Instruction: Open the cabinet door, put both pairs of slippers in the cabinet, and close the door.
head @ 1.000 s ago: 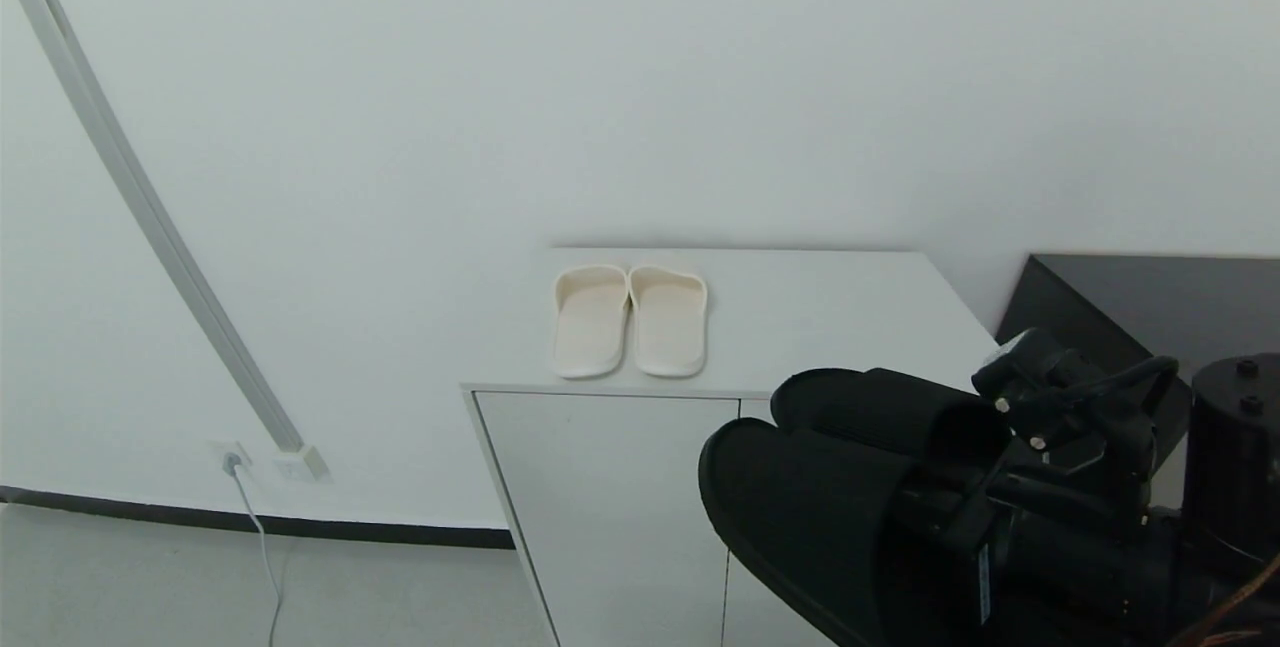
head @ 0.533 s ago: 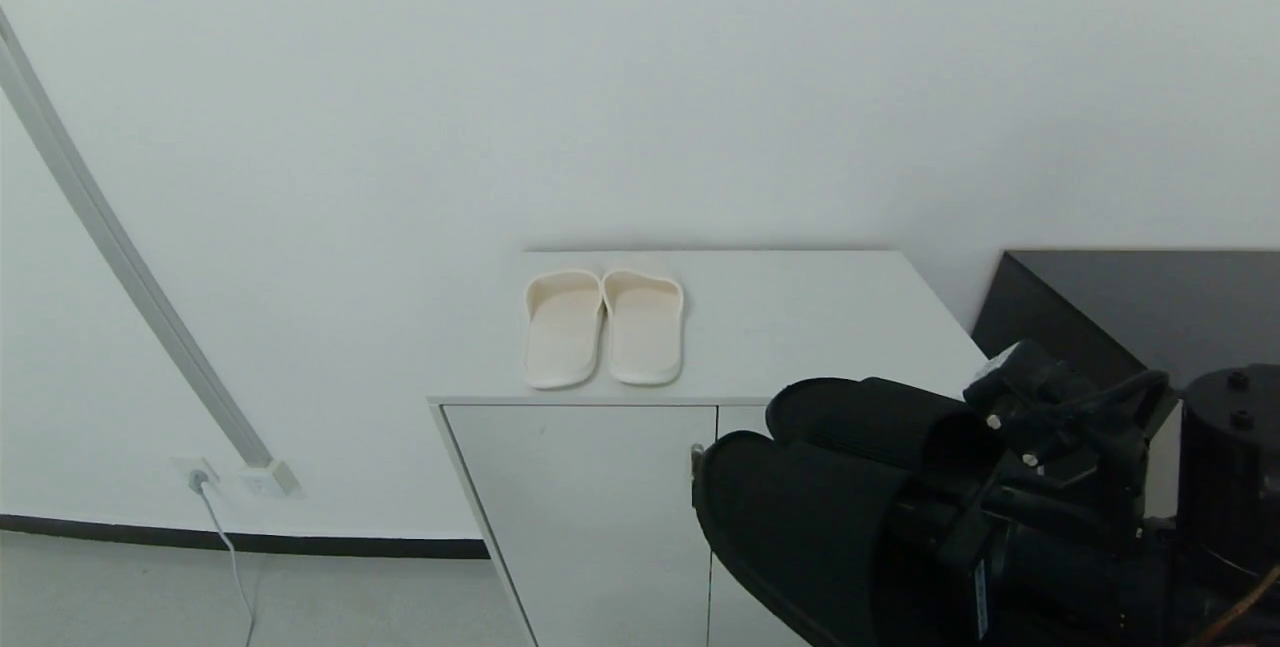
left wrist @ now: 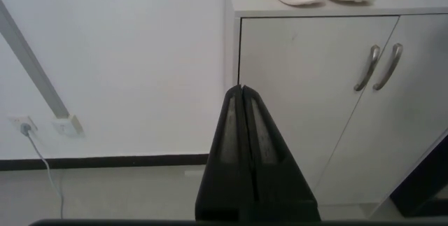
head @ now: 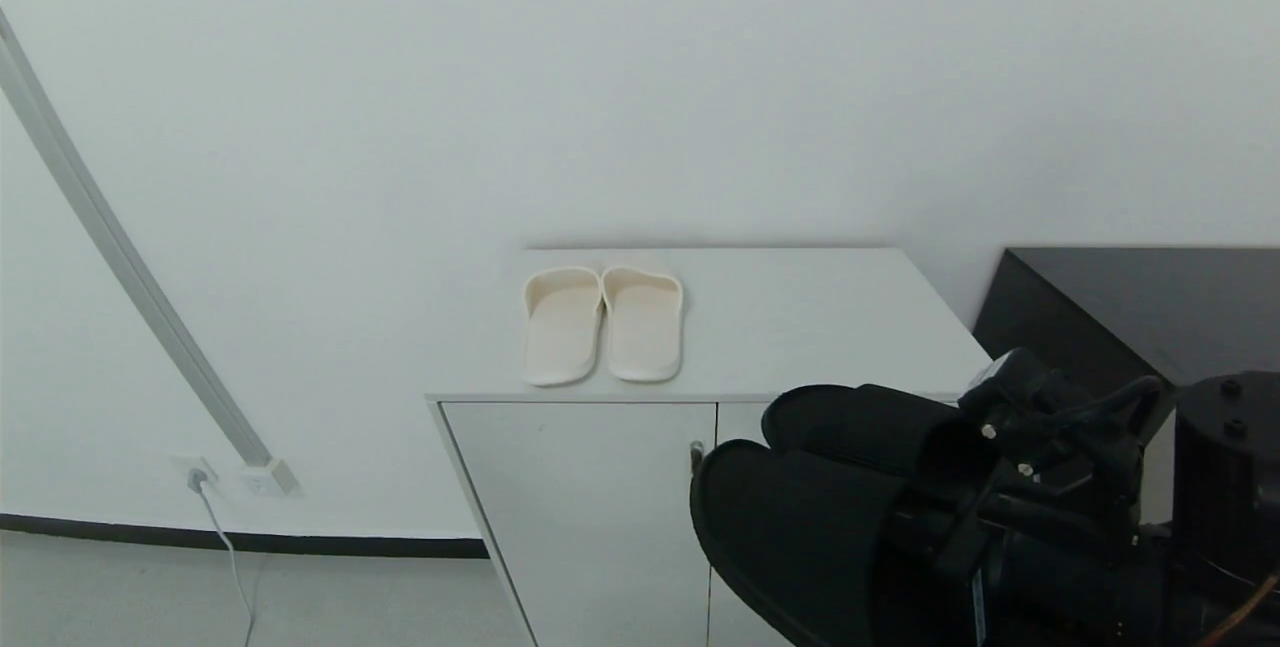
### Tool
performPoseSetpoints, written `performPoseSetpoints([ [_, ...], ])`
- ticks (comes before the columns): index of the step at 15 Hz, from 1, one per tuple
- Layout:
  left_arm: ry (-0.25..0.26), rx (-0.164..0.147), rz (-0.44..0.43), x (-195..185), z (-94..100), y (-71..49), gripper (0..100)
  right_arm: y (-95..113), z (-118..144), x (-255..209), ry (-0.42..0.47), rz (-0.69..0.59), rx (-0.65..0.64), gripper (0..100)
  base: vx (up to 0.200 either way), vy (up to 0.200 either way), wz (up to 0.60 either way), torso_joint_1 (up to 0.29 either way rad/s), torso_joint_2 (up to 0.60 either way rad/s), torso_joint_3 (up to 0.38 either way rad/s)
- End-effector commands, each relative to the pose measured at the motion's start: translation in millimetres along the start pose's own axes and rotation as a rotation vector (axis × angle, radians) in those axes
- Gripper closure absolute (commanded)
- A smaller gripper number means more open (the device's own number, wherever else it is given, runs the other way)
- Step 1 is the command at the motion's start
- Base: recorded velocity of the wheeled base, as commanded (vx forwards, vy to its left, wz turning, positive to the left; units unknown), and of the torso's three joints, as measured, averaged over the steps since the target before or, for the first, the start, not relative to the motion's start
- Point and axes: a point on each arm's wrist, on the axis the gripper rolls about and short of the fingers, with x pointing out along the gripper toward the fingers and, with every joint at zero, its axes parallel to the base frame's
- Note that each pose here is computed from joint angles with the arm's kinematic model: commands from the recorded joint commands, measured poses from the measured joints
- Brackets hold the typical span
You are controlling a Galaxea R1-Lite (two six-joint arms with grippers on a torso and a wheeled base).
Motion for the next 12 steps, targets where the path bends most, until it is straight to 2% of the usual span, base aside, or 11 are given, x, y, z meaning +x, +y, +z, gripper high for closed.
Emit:
performPoseSetpoints([
  [1, 0.001, 0.001, 0.000, 0.0, -0.2, 0.0, 100, 1.0, -1.2, 0.6, 0.006, 0.004, -0.001, 100, 0.000, 0.000, 0.00, -0.168, 0.39, 0.222],
  [7, 0.003, 0.001, -0.002, 0.0, -0.3, 0.0, 100, 0.7, -1.5, 0.9, 0.007, 0.002, 0.000, 100, 0.000, 0.000, 0.00, -0.207, 0.51, 0.301],
  [8, 0.001, 0.001, -0.005, -0.1, 0.1, -0.1, 0, 0.6, -1.9, 0.9, 0.009, 0.002, -0.001, 100, 0.000, 0.000, 0.00, -0.198, 0.52, 0.305],
  [12, 0.003, 0.001, -0.003, 0.0, -0.3, -0.1, 0, 0.8, -7.7, 5.8, 0.038, 0.002, -0.002, 100, 0.000, 0.000, 0.00, -0.194, 0.51, 0.312],
])
